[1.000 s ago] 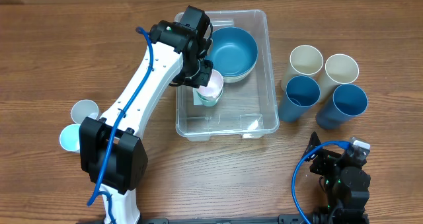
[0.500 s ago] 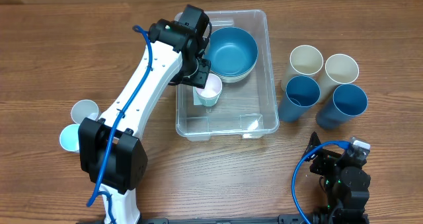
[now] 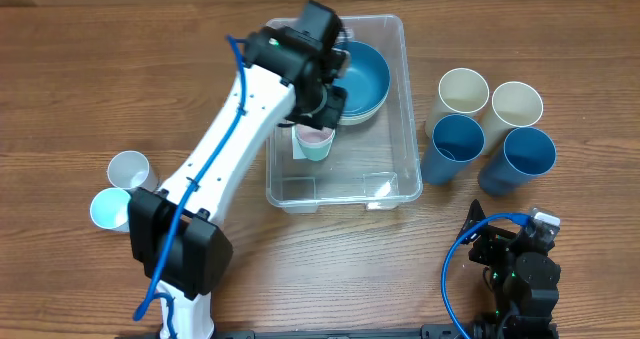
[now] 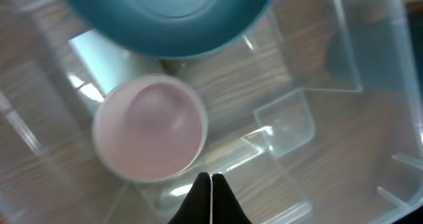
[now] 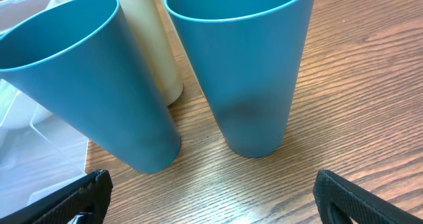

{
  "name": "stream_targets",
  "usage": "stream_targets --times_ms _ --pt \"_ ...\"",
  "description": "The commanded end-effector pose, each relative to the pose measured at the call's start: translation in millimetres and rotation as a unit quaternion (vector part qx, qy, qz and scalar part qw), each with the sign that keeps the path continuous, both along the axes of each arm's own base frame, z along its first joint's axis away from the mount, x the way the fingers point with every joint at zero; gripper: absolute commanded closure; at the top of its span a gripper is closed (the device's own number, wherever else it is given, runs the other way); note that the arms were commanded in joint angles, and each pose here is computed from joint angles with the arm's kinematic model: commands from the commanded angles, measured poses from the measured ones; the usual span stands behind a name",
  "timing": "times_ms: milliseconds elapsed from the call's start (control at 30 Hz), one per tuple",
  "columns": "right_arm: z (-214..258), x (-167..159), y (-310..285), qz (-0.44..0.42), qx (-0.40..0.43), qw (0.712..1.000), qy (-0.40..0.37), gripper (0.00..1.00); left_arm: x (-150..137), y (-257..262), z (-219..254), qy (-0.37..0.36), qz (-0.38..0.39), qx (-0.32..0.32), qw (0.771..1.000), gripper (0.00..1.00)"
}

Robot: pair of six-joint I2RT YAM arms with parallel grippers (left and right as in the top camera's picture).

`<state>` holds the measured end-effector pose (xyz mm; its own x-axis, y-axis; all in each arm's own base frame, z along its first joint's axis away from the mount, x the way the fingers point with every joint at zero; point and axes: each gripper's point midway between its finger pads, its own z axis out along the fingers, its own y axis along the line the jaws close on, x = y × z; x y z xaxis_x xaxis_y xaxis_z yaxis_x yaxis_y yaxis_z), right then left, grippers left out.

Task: Pack container

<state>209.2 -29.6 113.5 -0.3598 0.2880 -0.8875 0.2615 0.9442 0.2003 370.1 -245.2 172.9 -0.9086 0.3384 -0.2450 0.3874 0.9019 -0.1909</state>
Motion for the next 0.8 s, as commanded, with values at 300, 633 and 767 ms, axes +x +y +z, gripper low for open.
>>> stream_targets --times_ms 300,633,767 --pt "-6.5 -0.9 -1.6 -0.006 0.002 1.0 0.005 0.0 -15.1 -30.3 -95.0 0.057 -0.016 0.077 0.995 0.96" --pt "-6.5 -0.9 -1.6 -0.006 0.002 1.0 0.005 0.0 -11.5 -24.1 -120.0 0.06 -0.015 0.115 0.991 0.96" --pt "-6.5 -0.9 -1.6 -0.006 0.002 1.0 0.005 0.0 -8.4 -9.8 -119.9 0.047 -0.01 0.154 0.987 0.96"
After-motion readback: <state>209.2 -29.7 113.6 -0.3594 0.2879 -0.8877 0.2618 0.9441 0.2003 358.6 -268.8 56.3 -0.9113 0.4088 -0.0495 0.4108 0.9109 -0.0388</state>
